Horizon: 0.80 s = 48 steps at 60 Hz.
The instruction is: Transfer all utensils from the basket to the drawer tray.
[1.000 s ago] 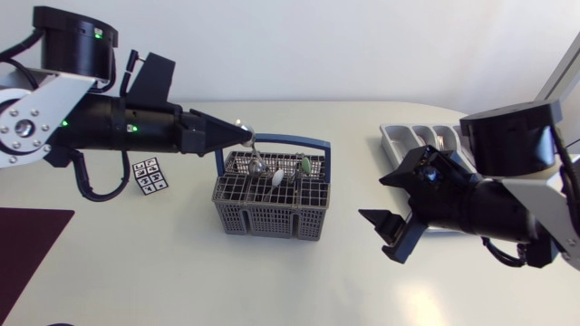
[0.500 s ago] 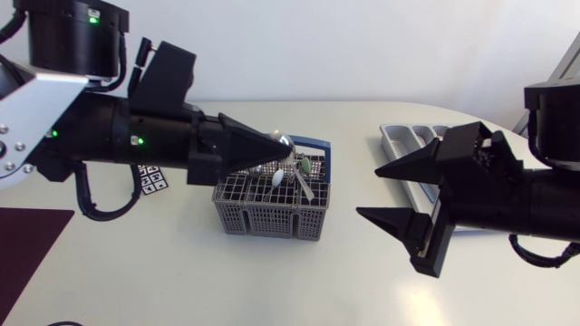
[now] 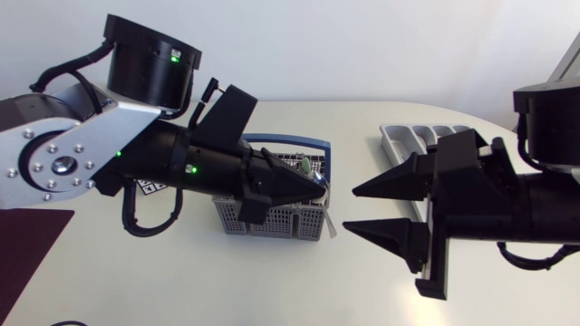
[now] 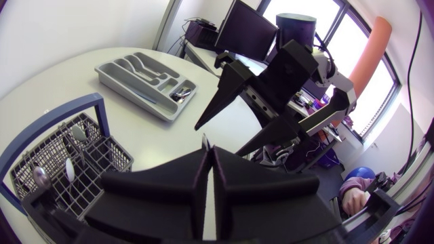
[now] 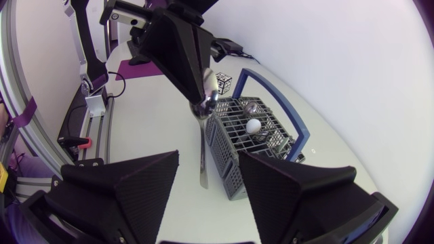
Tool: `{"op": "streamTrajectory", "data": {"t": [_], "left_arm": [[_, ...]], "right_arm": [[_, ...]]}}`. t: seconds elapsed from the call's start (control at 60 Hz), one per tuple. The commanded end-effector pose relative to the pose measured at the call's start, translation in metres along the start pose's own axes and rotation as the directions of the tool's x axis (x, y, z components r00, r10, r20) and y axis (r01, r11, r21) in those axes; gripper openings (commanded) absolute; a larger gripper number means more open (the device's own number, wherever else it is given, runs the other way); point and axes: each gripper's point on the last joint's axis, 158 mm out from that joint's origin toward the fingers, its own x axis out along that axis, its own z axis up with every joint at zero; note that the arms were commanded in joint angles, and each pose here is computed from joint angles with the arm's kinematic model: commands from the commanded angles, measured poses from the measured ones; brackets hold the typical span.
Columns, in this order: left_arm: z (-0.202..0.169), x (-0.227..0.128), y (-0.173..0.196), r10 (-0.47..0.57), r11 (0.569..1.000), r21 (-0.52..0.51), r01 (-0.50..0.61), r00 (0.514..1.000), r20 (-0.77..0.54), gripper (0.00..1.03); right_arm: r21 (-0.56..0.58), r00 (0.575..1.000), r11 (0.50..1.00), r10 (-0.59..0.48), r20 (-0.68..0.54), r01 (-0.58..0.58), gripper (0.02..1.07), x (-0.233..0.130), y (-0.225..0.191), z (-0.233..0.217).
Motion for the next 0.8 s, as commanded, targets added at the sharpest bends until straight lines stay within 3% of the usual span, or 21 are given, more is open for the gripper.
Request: {"op": "streamTrajectory", "data": {"t": [0.0,0.1,0.4,0.483,0.783], "left_arm": [[0.012,0.003,-0.007,-0.026,1.0,0.001,0.026,1.0,0.007,0.04],[0.013,0.004,-0.01,-0.031,0.999,0.007,0.031,0.999,0.008,0.04],[0.012,0.007,-0.021,-0.054,0.998,0.019,0.054,0.999,0.0,0.04],[0.013,0.007,-0.021,-0.054,0.998,0.021,0.054,0.999,0.002,0.04],[0.014,0.006,-0.022,-0.054,0.998,0.025,0.054,0.999,0.006,0.04]], "right_arm": [[0.016,0.999,0.999,0.033,0.004,-0.033,0.61,0.007,0.007,0.003],[0.026,0.999,0.999,0.047,0.004,-0.047,0.6,0.013,0.009,0.003],[0.033,0.998,0.997,0.064,-0.006,-0.064,0.38,0.025,0.01,-0.002],[0.036,0.998,0.997,0.068,-0.012,-0.068,0.37,0.026,0.011,-0.005],[0.037,0.995,0.995,0.095,-0.026,-0.094,0.12,0.029,0.02,-0.013]]}}
